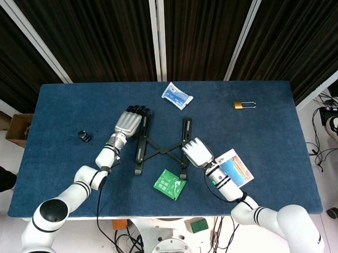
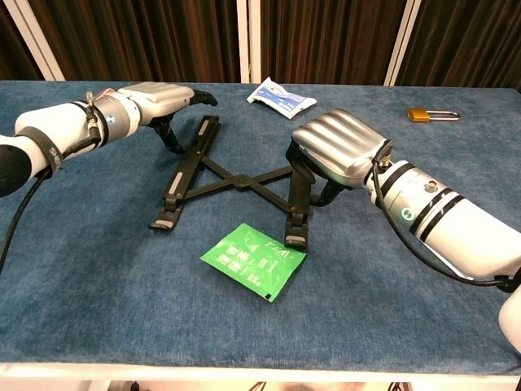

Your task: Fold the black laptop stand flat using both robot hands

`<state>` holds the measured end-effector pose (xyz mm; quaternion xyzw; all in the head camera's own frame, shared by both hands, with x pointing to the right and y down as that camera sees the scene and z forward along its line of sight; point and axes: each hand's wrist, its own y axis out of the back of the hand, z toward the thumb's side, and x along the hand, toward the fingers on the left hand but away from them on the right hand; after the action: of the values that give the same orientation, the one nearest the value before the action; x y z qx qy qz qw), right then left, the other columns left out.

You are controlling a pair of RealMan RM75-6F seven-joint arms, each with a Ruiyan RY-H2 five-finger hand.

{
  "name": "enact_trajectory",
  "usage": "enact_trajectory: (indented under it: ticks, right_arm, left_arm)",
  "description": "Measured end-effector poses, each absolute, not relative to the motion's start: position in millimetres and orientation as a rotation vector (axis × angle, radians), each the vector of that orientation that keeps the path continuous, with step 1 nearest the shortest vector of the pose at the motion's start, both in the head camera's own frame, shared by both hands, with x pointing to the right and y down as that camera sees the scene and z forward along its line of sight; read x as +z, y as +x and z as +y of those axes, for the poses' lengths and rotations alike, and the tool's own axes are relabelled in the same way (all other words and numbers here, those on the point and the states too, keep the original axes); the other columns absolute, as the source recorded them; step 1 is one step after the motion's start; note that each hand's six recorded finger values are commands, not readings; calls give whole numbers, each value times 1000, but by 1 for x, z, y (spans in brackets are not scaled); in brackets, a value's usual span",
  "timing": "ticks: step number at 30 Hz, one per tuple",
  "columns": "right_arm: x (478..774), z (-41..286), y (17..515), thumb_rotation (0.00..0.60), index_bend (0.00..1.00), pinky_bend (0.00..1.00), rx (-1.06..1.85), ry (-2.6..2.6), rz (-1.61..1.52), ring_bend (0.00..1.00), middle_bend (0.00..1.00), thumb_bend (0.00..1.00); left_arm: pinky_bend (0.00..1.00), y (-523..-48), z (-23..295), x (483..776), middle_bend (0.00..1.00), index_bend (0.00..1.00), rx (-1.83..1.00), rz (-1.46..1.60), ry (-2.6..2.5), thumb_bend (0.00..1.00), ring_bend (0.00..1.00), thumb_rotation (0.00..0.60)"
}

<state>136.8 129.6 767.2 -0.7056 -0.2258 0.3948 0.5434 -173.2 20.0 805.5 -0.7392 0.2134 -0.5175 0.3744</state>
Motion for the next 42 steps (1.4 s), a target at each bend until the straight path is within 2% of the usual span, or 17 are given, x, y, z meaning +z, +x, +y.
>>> enact_trajectory:
  ticks: [30,32,34,35,37,39,42]
  right_arm:
    - [765,130,102,600,821,990,886,-1711,-591,813,876,5]
    - [765,130,99,600,804,988,881,-1716,-588,807,857,5]
    - [764,132,97,600,733,969,868,-1720,-576,772,800,3]
    - [764,133,96,600,678,943,862,-1721,-569,738,760,3]
    - [760,134,96,600,512,817,845,-1725,-552,612,642,3]
    - [755,134,97,600,393,677,830,-1730,-537,497,550,3]
    - [745,132,96,600,190,347,807,-1751,-503,251,365,3]
  left_arm:
    - [115,-131,54,795,54,86,-1188,478,-2054,0,51,600]
    - [115,-131,53,793,54,86,-1186,480,-2057,0,51,600]
    - [114,-135,50,792,54,85,-1191,483,-2042,0,51,600]
    - [115,-138,48,791,54,85,-1196,491,-2033,0,51,600]
    - [115,-148,41,787,54,84,-1208,528,-2020,0,51,600]
    - [115,-159,35,783,54,84,-1218,573,-2009,0,51,600]
    - [115,-176,26,773,54,84,-1225,634,-1992,0,51,600]
